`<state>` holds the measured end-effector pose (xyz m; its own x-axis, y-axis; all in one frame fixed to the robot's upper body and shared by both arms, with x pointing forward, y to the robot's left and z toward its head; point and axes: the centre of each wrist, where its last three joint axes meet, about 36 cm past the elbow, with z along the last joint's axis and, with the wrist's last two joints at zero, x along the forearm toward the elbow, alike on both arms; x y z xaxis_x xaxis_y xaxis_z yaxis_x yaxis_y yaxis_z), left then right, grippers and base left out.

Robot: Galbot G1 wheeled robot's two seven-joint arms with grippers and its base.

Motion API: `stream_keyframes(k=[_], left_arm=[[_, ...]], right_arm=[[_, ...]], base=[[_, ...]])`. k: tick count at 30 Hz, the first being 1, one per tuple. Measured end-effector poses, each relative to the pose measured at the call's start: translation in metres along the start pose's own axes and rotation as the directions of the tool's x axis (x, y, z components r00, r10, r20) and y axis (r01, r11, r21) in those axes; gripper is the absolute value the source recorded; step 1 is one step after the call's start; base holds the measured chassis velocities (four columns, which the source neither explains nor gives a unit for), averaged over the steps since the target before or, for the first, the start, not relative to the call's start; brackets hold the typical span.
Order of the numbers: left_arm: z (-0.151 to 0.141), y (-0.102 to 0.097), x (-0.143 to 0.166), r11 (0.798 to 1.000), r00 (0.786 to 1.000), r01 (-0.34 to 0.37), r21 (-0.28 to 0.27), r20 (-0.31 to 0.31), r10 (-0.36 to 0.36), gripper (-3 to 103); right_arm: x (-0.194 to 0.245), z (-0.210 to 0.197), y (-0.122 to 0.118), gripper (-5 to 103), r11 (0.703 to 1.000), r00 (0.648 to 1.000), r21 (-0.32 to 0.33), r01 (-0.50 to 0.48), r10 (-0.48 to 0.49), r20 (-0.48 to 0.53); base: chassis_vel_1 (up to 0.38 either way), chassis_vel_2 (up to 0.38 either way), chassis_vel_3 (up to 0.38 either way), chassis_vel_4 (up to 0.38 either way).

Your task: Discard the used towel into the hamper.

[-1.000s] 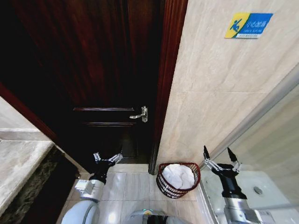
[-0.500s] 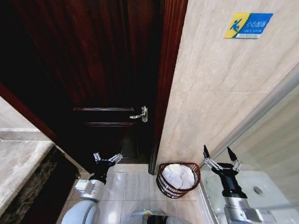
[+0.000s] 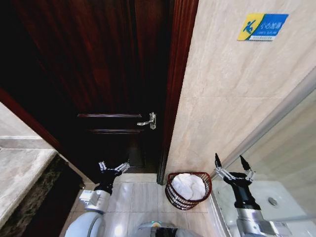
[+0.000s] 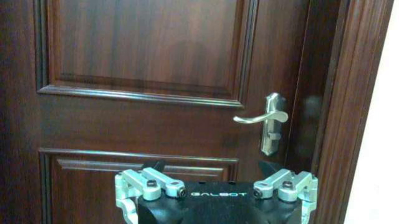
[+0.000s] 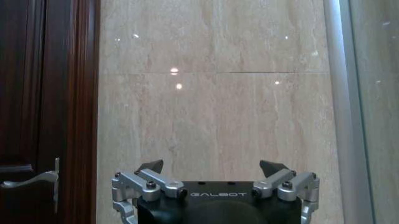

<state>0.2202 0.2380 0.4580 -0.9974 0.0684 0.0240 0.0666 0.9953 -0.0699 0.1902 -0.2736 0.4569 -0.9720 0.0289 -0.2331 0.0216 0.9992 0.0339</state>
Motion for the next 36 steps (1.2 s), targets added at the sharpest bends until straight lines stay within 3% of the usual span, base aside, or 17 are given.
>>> stream_keyframes(k=[36], left_arm=[[0.0,0.0,0.0,1.0,1.0,0.0,0.0,0.0,0.0,100]], right_arm=[[-0.0001,-0.0002,0.0,100,1.0,1.0,0.001,0.001,-0.001,0.0]], base=[[0.018,0.015,0.018,0.015]])
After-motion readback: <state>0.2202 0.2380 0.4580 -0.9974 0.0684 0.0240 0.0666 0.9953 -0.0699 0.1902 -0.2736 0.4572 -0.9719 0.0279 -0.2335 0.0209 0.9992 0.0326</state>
